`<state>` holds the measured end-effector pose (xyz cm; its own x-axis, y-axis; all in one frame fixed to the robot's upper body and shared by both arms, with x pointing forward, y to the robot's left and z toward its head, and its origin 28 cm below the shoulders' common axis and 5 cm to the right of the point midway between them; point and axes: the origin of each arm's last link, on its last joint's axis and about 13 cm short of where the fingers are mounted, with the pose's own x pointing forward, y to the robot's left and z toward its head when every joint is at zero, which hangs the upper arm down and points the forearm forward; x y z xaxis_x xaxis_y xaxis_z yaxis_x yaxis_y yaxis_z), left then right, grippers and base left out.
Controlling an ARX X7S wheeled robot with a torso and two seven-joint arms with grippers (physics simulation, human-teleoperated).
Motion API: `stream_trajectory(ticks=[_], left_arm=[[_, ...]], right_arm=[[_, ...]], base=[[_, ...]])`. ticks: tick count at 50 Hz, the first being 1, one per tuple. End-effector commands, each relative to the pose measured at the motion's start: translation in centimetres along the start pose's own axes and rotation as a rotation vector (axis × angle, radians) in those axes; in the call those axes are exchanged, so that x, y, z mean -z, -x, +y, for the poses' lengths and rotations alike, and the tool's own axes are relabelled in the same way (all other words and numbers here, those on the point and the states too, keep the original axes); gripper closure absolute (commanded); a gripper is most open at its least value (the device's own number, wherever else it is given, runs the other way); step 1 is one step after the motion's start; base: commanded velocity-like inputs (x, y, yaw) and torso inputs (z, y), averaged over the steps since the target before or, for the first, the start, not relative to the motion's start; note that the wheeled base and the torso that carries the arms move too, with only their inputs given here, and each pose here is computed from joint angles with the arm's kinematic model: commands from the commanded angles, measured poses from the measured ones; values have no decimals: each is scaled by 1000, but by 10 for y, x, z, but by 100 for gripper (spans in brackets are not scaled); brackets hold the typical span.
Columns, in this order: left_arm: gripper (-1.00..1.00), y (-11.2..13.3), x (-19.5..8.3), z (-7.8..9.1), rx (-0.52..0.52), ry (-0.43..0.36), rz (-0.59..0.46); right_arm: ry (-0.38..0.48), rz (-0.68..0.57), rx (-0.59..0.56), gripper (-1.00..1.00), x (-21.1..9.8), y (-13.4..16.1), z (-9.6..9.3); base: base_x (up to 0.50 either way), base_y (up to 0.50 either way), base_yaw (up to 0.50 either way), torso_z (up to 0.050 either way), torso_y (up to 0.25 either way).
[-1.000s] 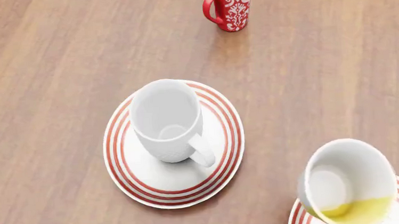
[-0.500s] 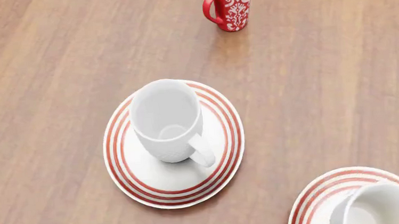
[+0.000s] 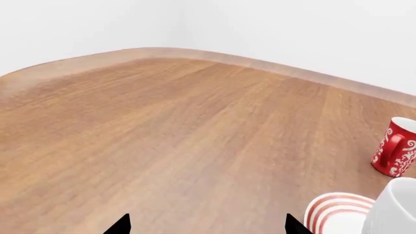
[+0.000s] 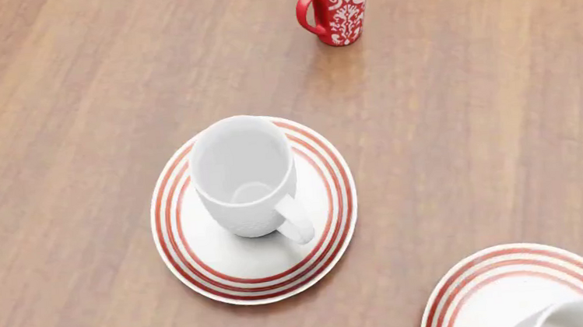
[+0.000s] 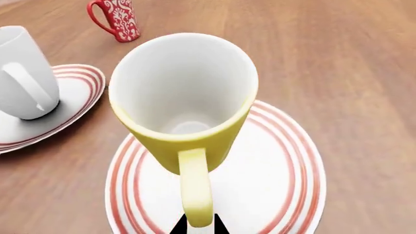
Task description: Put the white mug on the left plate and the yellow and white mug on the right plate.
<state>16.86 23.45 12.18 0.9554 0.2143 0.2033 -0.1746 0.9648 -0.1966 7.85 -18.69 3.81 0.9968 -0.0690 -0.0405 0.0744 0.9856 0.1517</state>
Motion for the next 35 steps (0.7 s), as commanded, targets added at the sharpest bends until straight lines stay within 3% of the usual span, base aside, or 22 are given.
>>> stream_trajectory(ticks=[1, 28, 29, 35], left_arm=[[-100, -8, 3, 6, -29, 11, -27], [-100, -7, 2, 5, -32, 11, -27], [-100, -7, 2, 5, -32, 11, -26], [-100, -7, 2, 5, -34, 12, -27]], right_arm=[[31, 31, 37, 100, 13, -7, -5], [7, 49, 46, 100, 25, -17, -11], [9, 49, 49, -100, 26, -17, -12], [17, -19, 25, -100, 19, -10, -7]], base=[[0, 0, 0, 0, 0], [0, 0, 0, 0, 0], [0, 0, 0, 0, 0], [0, 0, 0, 0, 0]])
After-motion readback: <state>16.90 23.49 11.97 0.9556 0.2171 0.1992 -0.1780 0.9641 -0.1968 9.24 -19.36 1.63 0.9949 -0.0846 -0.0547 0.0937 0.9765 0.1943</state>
